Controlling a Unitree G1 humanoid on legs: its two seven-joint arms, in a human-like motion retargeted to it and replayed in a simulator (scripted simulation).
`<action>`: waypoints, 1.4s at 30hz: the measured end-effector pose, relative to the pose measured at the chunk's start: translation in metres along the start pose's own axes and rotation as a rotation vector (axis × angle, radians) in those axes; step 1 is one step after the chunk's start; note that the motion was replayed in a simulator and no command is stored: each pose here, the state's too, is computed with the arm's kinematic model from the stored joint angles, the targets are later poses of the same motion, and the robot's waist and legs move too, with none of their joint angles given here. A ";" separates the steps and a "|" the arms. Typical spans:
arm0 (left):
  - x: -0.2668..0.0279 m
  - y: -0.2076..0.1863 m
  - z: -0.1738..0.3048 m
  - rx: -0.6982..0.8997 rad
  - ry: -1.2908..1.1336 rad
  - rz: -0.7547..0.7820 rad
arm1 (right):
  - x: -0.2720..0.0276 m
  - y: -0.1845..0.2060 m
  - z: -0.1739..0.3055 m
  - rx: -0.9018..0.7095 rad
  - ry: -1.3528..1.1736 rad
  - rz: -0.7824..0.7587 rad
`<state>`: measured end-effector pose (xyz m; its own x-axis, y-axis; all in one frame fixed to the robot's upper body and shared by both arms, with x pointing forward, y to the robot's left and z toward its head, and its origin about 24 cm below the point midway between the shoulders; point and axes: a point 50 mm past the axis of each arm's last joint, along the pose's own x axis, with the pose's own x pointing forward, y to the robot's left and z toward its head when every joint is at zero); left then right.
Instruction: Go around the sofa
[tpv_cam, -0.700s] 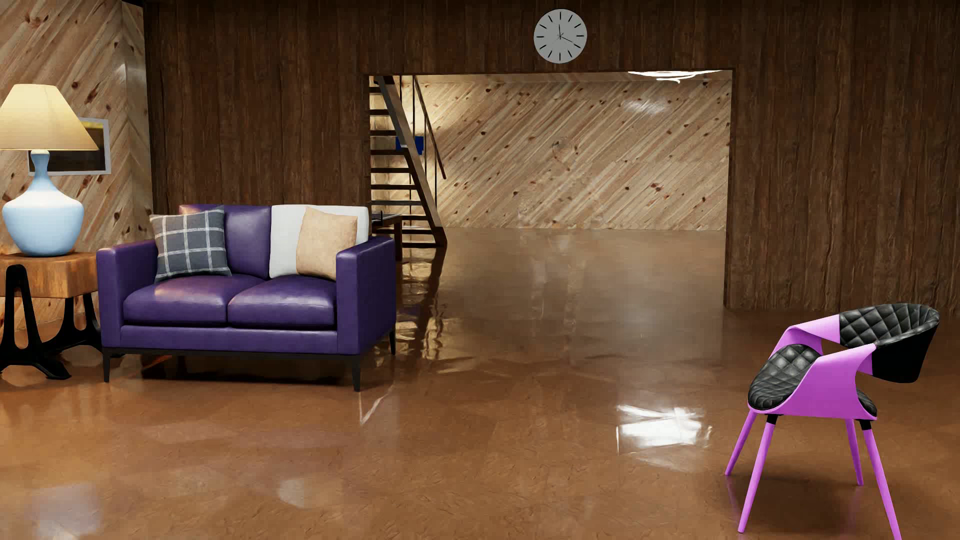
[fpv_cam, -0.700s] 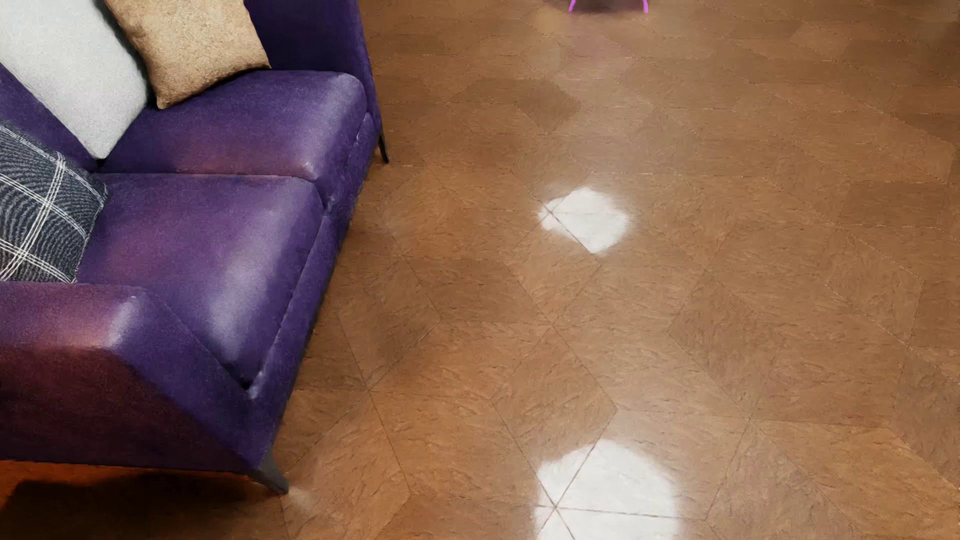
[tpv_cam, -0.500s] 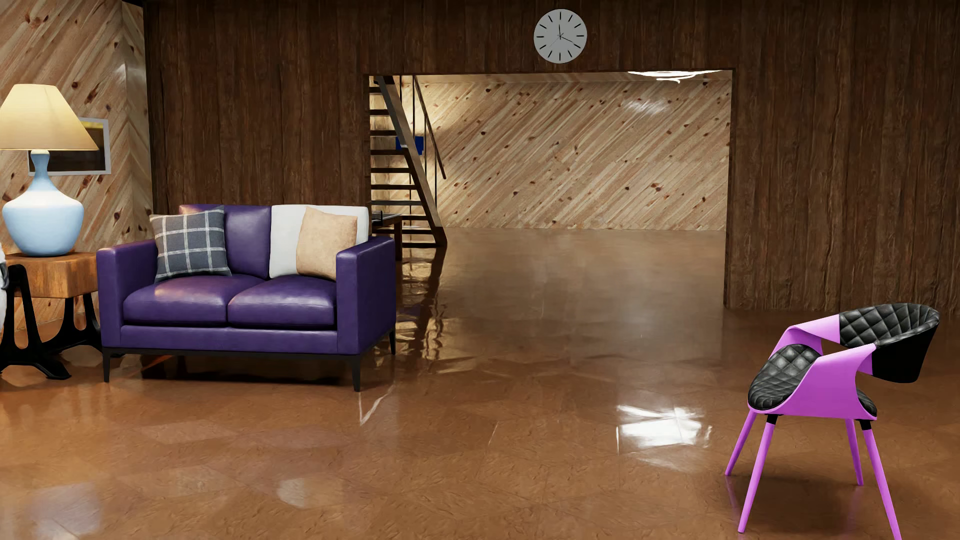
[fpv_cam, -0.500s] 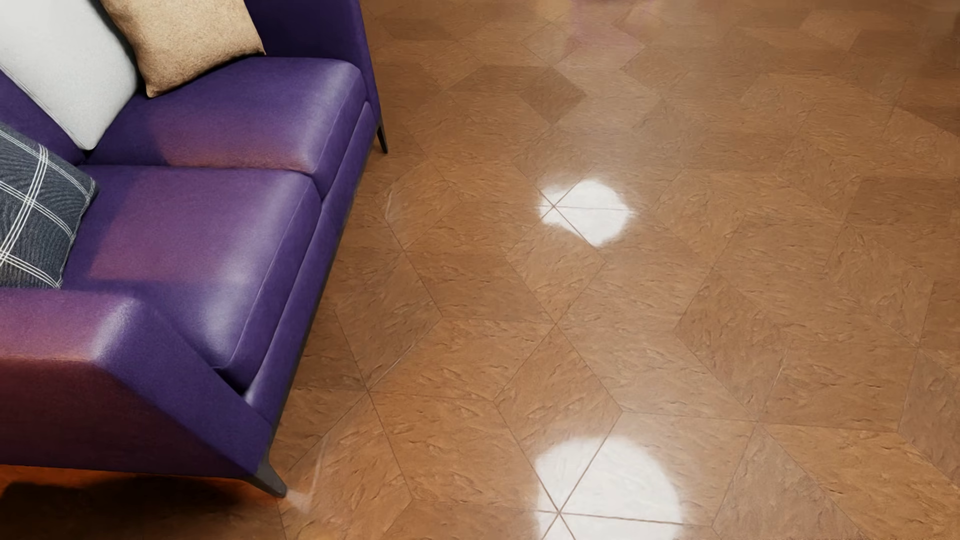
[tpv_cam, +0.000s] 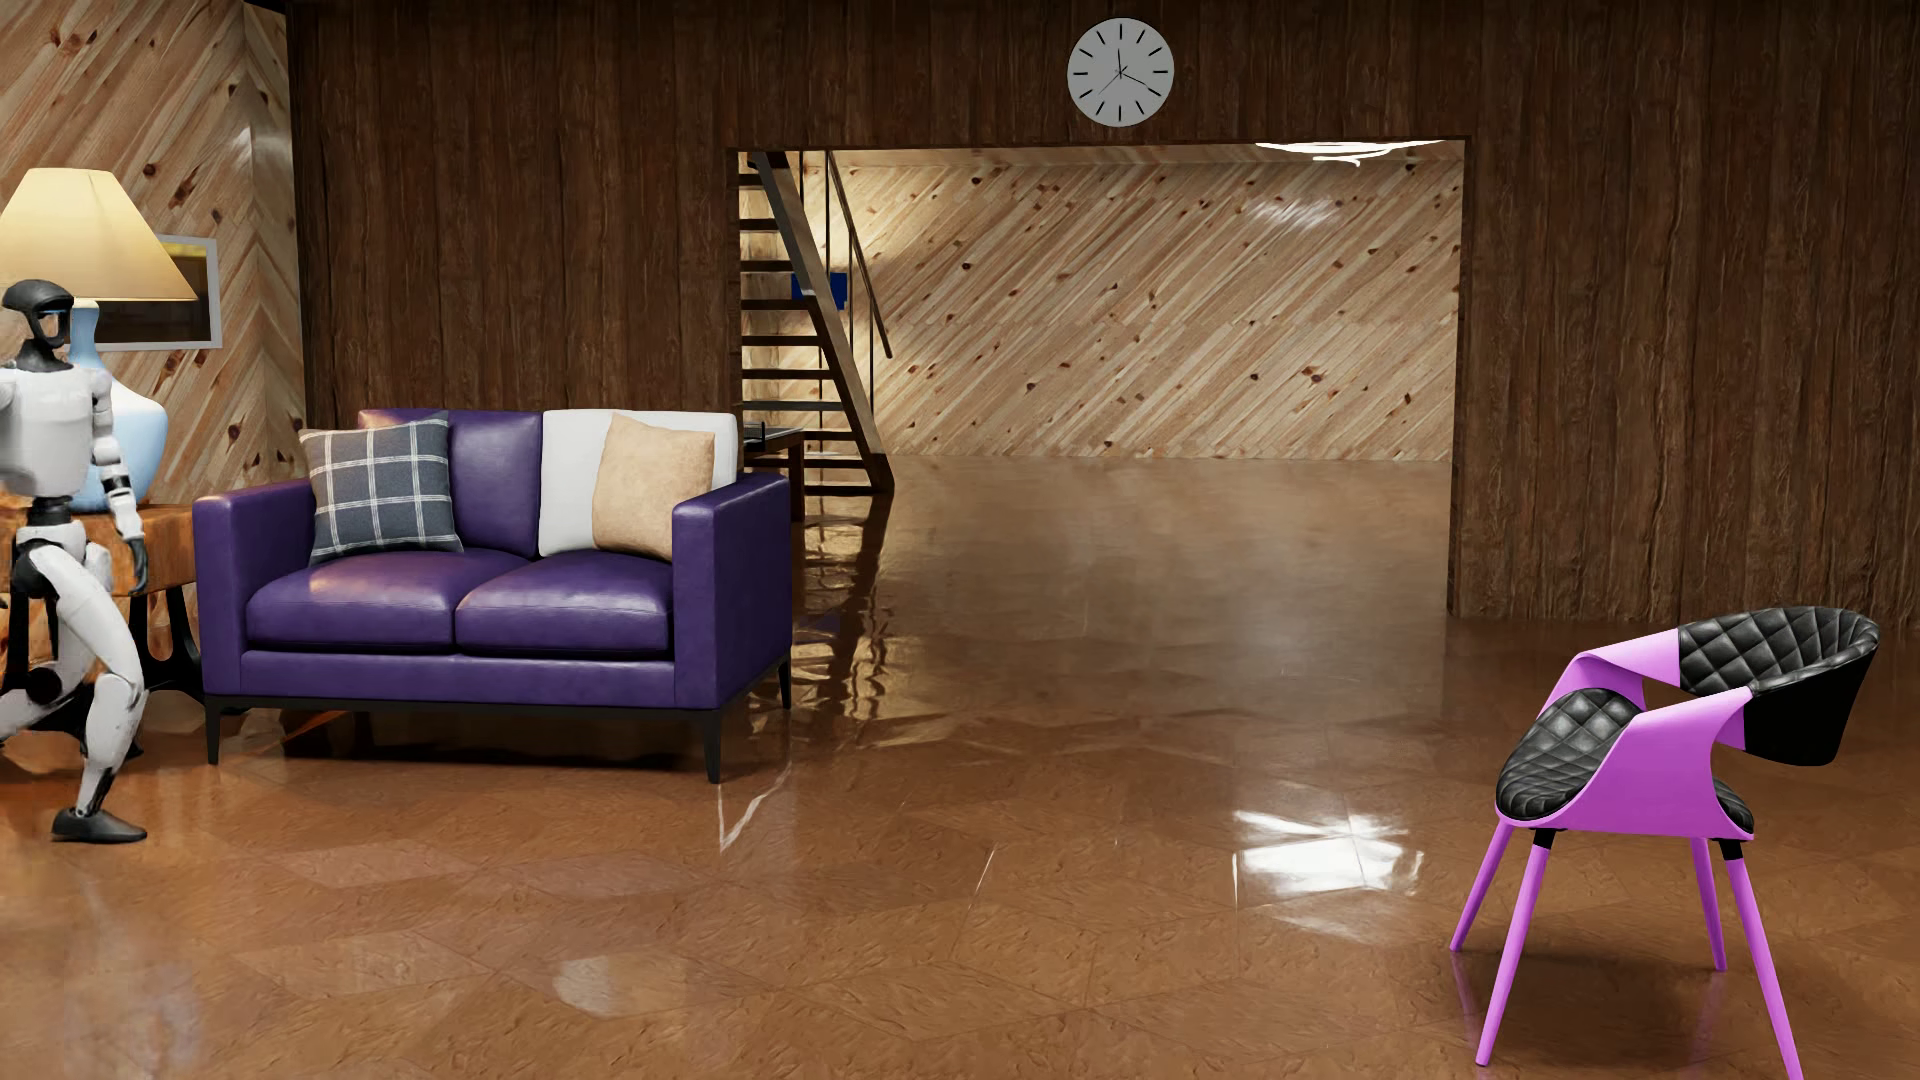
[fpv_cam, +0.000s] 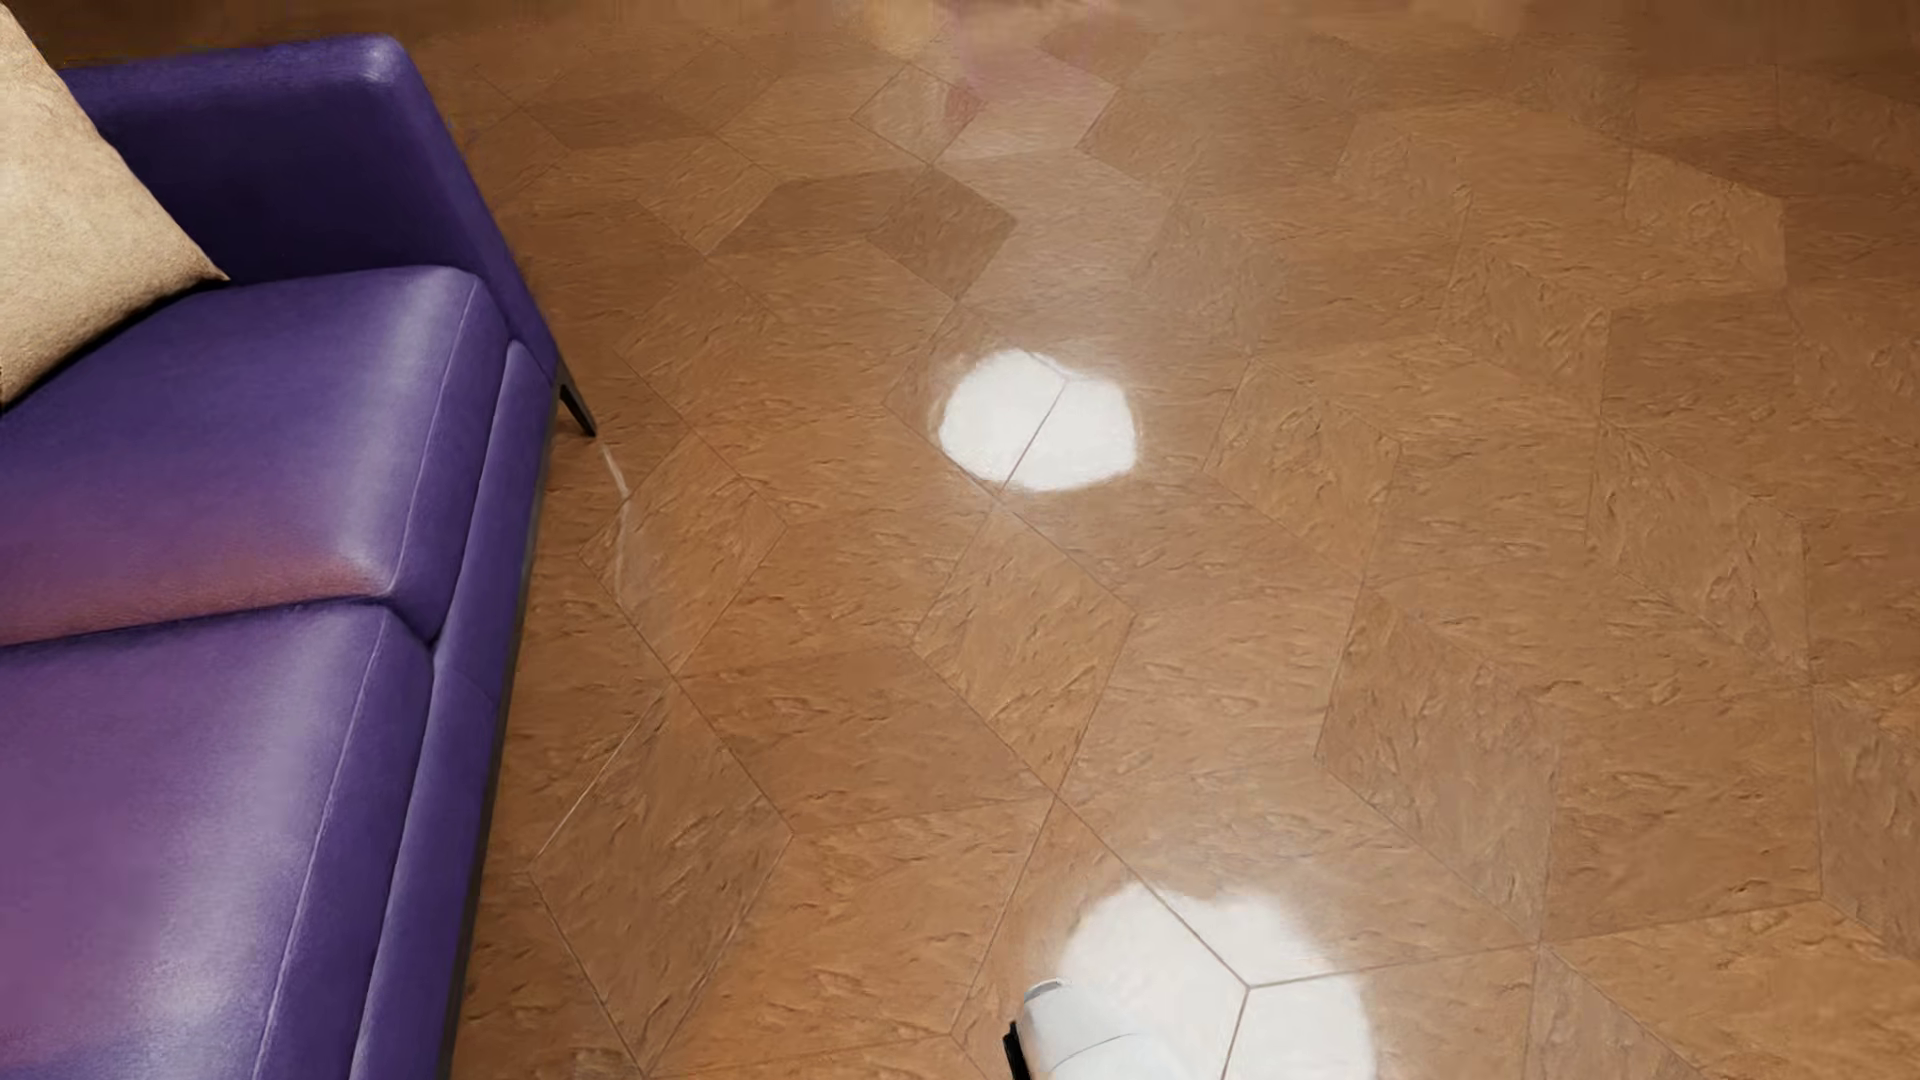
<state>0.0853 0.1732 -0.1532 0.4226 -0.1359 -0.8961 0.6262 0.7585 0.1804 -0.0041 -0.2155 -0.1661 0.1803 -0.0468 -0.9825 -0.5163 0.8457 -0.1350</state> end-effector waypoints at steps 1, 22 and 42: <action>-0.002 -0.008 -0.008 0.031 0.024 -0.030 | 0.001 -0.004 0.007 0.019 -0.018 -0.013; -0.012 -0.014 -0.032 0.094 0.084 -0.069 | -0.002 0.002 0.020 0.055 -0.099 -0.009; -0.038 -0.050 -0.088 -0.011 0.278 -0.126 | -0.013 -0.065 0.081 0.079 -0.339 -0.185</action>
<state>-0.0199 0.1966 -0.1644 0.1456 -0.0505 -0.9881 0.6542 0.7541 0.0579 0.0952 -0.2266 -0.1341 0.5372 -0.0350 -0.8427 -0.3856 0.8784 -0.2823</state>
